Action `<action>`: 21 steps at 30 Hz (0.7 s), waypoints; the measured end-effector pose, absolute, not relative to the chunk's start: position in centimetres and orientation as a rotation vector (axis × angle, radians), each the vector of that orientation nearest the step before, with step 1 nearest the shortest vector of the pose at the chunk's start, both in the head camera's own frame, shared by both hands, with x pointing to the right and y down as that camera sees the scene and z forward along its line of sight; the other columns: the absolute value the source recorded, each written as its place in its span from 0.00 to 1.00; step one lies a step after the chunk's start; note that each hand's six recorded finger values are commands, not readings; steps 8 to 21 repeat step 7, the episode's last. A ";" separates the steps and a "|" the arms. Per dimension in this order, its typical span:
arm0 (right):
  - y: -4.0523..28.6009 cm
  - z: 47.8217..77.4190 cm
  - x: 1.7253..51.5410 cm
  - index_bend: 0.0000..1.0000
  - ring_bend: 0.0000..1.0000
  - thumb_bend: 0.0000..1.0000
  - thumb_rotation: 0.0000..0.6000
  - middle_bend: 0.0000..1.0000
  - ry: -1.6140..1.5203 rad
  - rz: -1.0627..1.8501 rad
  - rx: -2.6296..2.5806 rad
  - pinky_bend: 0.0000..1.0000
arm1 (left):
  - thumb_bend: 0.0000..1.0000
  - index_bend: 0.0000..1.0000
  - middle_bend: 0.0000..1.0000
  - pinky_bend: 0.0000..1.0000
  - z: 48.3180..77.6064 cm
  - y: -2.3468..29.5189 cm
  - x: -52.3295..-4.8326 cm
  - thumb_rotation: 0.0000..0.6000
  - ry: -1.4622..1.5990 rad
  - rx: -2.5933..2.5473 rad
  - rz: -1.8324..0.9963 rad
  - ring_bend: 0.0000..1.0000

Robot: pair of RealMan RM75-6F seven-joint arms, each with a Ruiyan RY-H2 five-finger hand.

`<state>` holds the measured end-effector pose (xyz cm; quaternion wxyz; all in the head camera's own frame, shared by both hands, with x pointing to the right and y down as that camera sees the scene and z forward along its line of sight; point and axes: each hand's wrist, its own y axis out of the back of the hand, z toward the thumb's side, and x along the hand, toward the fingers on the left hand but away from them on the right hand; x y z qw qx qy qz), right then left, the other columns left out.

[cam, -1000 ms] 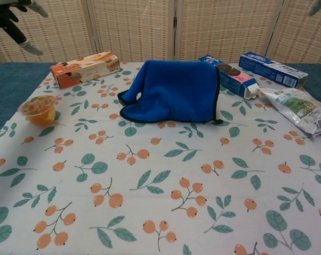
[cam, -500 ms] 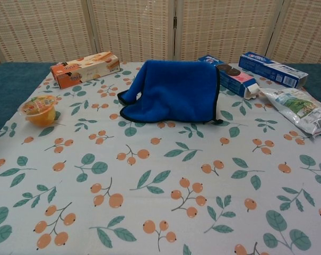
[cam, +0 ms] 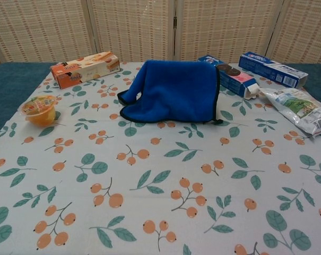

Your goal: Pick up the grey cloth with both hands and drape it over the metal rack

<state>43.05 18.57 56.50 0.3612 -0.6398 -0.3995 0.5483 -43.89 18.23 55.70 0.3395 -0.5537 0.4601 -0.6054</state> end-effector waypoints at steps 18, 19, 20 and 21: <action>19.4 56.3 43.8 0.42 0.49 0.40 1.00 0.57 -1.054 1.446 -1.641 0.75 | 0.00 0.19 0.10 0.16 55.7 19.8 -45.0 1.00 1.200 -1.451 -1.598 0.08; 19.4 56.3 43.8 0.42 0.49 0.40 1.00 0.57 -1.054 1.446 -1.641 0.75 | 0.00 0.19 0.10 0.16 55.7 19.8 -45.0 1.00 1.200 -1.451 -1.598 0.08; 19.4 56.3 43.8 0.42 0.49 0.40 1.00 0.57 -1.054 1.446 -1.641 0.75 | 0.00 0.19 0.10 0.16 55.7 19.8 -45.0 1.00 1.200 -1.451 -1.598 0.08; 19.4 56.3 43.8 0.42 0.49 0.40 1.00 0.57 -1.054 1.446 -1.641 0.75 | 0.00 0.19 0.10 0.16 55.7 19.8 -45.0 1.00 1.200 -1.451 -1.598 0.08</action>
